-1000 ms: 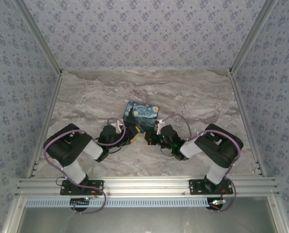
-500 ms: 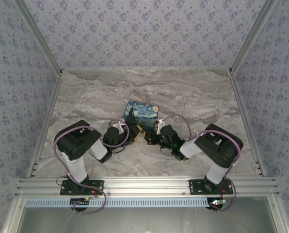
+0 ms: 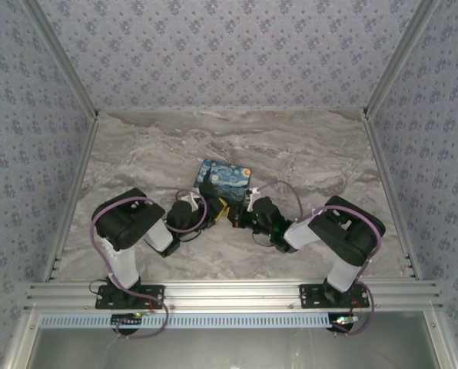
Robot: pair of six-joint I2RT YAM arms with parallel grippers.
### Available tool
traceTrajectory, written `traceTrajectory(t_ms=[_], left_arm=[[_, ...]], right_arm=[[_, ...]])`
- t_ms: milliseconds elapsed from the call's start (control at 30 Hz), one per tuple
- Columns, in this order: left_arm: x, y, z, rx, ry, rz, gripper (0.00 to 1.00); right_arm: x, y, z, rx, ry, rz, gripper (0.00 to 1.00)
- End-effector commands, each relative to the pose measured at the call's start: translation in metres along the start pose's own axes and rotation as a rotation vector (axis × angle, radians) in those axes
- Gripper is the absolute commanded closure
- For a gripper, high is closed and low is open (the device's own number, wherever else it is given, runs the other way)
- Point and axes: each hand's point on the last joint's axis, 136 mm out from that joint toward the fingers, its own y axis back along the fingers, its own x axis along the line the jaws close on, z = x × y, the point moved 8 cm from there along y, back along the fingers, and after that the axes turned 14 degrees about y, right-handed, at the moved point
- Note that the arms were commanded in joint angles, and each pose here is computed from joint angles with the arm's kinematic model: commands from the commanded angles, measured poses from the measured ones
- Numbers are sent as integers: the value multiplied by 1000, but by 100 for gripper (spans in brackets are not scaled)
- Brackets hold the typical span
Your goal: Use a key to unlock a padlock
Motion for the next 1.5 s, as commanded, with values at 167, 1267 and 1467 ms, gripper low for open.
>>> traceTrajectory(t_ms=[167, 1267, 1467], left_arm=[[-12, -5, -2, -8, -14, -64, 72], [-21, -2, -6, -2, -31, -17, 93], [-26, -2, -7, 7, -6, 36, 93]], right_arm=[[9, -1, 6, -21, -74, 30, 100], [4, 45, 10, -2, 262, -114, 44], [18, 72, 26, 7, 582, -177, 27]])
